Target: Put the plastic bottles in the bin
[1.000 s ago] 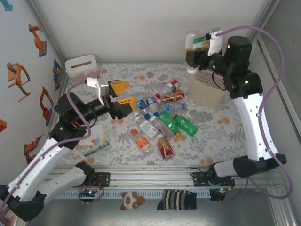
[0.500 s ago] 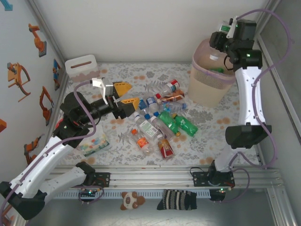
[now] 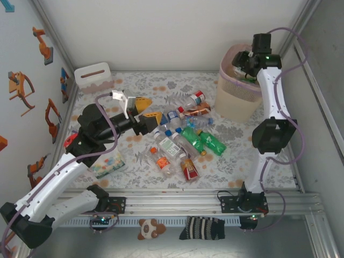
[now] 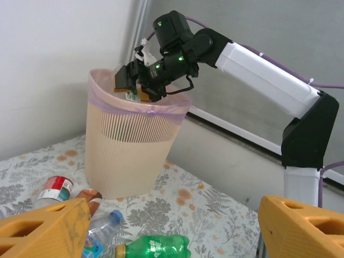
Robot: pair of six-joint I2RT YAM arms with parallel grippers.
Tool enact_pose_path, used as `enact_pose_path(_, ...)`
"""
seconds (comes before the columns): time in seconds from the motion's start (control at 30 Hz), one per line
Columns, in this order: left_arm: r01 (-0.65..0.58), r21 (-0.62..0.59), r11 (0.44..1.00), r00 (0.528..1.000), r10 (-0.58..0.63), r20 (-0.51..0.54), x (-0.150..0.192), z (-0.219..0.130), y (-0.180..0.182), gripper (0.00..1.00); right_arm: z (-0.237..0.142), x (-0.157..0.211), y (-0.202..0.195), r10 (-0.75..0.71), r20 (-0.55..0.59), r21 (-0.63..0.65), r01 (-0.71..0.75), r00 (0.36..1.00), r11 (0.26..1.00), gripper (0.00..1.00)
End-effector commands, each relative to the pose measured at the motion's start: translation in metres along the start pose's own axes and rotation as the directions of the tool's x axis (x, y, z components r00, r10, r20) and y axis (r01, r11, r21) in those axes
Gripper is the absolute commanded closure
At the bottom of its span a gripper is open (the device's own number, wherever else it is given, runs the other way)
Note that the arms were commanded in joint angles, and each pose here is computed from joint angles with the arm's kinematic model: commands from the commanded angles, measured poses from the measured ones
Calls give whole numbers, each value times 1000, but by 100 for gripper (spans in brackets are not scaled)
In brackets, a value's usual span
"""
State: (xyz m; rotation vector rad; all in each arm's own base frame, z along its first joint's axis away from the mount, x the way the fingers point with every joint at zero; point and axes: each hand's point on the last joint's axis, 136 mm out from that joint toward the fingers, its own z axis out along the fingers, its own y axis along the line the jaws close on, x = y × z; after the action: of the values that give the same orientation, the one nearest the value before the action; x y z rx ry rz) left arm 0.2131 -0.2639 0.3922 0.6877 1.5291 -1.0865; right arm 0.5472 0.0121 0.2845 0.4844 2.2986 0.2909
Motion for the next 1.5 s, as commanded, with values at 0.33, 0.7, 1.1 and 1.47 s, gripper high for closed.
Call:
enact_pose_path(0.33, 47, -48, 998, 998, -49, -43, 20, 4, 15, 20, 51, 39, -11, 121, -188, -19, -126, 975, 992, 57)
enact_pose_path(0.7, 61, -68, 996, 996, -65, -64, 25, 8, 20, 20, 47, 34, -16, 135, -173, 1, -137, 976, 991, 28)
enact_pose_path(1.1, 86, -104, 991, 992, -95, -85, 32, 10, 29, 20, 3, 6, -11, 111, -76, -9, -112, 991, 994, 20)
enact_pose_path(1.47, 175, -338, 925, 959, -237, -154, 57, 16, 74, 21, -66, -19, -6, 37, 51, 0, -37, 998, 999, 20)
